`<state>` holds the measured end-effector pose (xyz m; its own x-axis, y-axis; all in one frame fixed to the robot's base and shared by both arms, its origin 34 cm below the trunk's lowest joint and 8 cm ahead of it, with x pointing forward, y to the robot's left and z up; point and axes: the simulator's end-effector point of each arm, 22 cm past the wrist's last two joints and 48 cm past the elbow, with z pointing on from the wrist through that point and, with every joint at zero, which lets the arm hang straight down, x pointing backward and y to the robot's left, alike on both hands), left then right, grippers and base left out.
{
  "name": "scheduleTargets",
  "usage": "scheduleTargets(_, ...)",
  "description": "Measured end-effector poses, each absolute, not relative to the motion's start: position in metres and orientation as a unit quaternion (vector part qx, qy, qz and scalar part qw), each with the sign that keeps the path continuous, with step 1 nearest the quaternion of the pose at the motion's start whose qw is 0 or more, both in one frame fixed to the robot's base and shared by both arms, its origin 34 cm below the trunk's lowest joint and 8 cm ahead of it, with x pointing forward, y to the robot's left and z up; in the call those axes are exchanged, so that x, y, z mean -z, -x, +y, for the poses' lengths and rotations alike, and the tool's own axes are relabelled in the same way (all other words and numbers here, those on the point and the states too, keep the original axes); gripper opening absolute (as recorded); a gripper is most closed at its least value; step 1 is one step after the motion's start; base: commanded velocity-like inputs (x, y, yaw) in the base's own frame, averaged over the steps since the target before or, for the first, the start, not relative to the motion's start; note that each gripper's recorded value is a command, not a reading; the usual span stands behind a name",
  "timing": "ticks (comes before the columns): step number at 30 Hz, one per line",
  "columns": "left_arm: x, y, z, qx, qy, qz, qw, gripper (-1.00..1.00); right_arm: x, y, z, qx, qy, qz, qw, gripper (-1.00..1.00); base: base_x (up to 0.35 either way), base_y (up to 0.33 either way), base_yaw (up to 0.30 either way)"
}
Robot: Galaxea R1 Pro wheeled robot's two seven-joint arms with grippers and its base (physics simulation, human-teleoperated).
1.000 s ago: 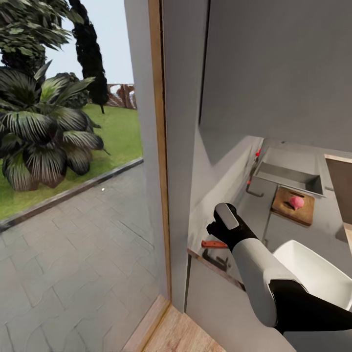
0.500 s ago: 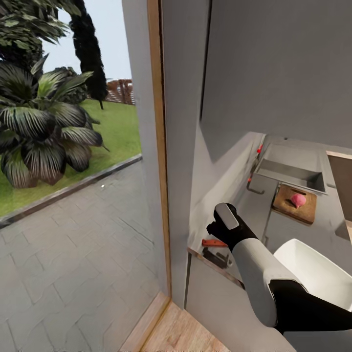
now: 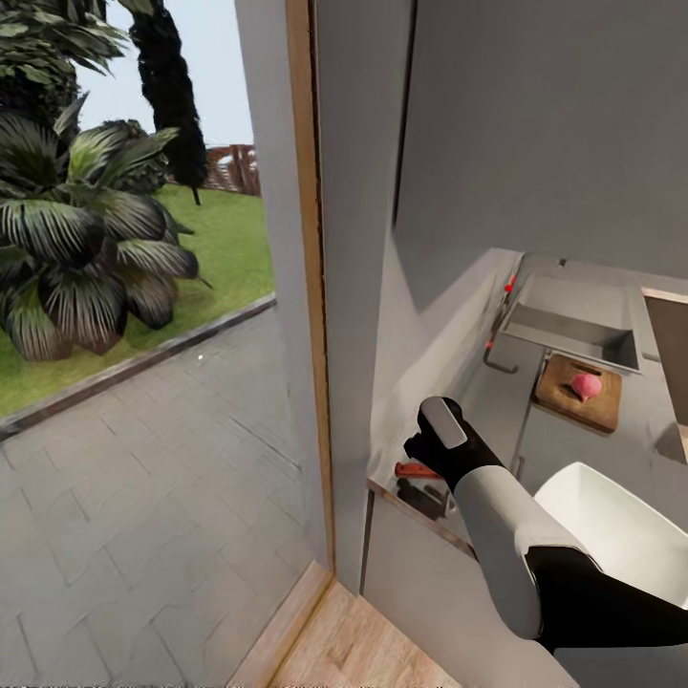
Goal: In the kitchen, take the Vidalia onion out of the sink, dice it on the chopping board with the paring knife, put the diced onion into the bowl on the countertop, then place both the paring knife and the chopping board into the sink.
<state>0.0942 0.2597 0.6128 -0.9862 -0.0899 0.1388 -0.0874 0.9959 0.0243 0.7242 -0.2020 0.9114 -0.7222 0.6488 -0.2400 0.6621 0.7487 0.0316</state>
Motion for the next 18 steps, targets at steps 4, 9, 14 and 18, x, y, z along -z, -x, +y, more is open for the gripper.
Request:
scheduleTargets(4,-0.6129,-0.0914,0.2595,0.009,-0.044,-0.996,0.073,1.00,-0.9073,-0.7235,-0.2023,0.030,-0.353,0.928,0.116,1.00,0.000,0.000,0.000)
scheduleTargets(9,-0.6130,-0.0887,0.2595,0.009,-0.044,-0.996,0.077,1.00,-0.9024,-0.7228,-0.2024,0.032,-0.353,0.928,0.112,1.00,0.000,0.000,0.000)
scheduleTargets(14,-0.6134,-0.0853,0.2584,0.009,-0.044,-0.996,0.080,1.00,-0.9020,-0.7228,-0.2029,0.032,-0.353,0.929,0.110,1.00,0.000,0.000,0.000)
scheduleTargets(18,-0.6134,-0.0835,0.2557,0.007,-0.045,-0.996,0.083,1.00,-0.9022,-0.7249,-0.2035,0.032,-0.354,0.928,0.112,1.00,0.000,0.000,0.000)
